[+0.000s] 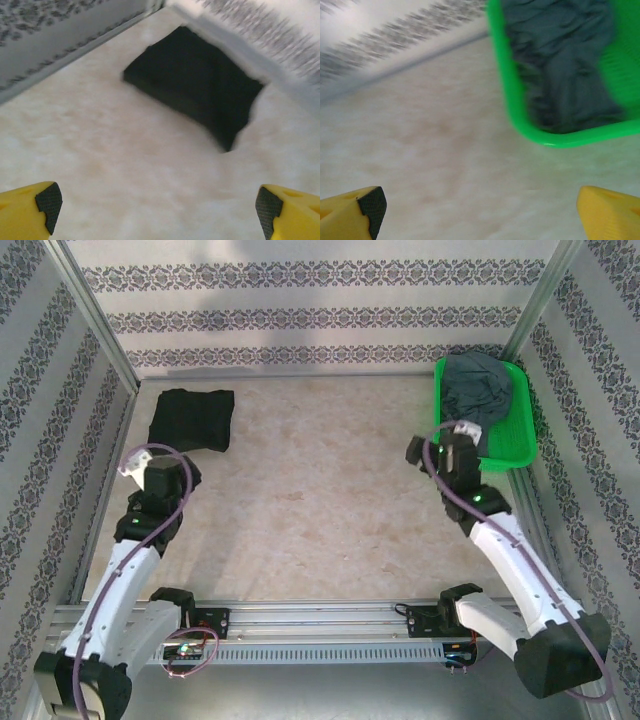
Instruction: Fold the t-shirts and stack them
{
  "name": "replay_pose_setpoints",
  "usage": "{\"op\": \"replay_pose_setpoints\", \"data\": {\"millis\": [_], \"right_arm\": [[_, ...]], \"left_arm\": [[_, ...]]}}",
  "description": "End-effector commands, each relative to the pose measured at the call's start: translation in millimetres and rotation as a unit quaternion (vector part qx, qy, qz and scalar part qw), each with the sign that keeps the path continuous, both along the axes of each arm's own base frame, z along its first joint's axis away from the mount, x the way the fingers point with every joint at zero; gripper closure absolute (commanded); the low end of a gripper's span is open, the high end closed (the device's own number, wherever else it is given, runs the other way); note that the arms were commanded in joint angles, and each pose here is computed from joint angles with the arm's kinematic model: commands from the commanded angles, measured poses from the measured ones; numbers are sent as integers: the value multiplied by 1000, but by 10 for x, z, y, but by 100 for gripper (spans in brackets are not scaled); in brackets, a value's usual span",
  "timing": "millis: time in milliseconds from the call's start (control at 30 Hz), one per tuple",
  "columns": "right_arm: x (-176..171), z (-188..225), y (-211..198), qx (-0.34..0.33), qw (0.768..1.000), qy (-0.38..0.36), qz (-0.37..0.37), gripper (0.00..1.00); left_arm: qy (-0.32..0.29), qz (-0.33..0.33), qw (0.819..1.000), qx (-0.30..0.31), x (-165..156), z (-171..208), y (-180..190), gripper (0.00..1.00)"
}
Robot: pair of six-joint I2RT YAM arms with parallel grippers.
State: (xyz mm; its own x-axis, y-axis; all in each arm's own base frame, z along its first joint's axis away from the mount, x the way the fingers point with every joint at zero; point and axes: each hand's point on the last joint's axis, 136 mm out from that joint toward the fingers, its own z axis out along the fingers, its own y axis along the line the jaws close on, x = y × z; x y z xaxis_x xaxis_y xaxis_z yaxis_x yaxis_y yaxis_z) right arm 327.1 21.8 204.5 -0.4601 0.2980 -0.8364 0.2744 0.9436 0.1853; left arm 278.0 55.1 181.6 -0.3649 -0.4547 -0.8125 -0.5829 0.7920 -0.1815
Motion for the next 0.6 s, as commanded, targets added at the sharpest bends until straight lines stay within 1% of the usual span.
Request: {"op": "replay_pose_setpoints", "data": {"millis": [0, 33, 133, 200, 267, 300, 433, 467, 500, 533, 567], "right_arm": [[81, -165, -353, -172, 985, -20, -28, 2], [96, -289, -355, -182, 983, -5, -20, 2], [187, -588, -329, -180, 984, 14, 8, 2], [253, -754, -324, -177, 984, 15, 19, 2], [345, -882, -346, -152, 988, 7, 24, 2], [401, -925, -355, -134, 991, -4, 26, 2], [650, -827, -377, -114, 991, -56, 45, 2], [693, -833, -397, -117, 990, -56, 49, 2], [737, -855, -408, -106, 991, -63, 56, 2], [754, -923, -411, -94, 992, -59, 62, 2], [764, -947, -321, -93, 989, -66, 90, 2]], "left_arm": [[50, -72, 985, 151, 63, -226, 85, 0], [30, -89, 984, 150, 130, -283, 45, 0], [-15, -121, 982, 141, 313, -461, -63, 0], [-12, -125, 984, 127, 407, -606, -87, 0], [-11, -140, 984, 111, 522, -741, -135, 0], [-18, -141, 984, 106, 594, -759, -138, 0], [-83, -142, 983, 83, 874, -709, -107, 0], [-70, -147, 984, 66, 933, -769, -56, 0], [-55, -155, 985, 45, 962, -820, -42, 0], [-69, -167, 982, 55, 1006, -777, -36, 0], [-81, -171, 979, 71, 1008, -733, -15, 0]]}}
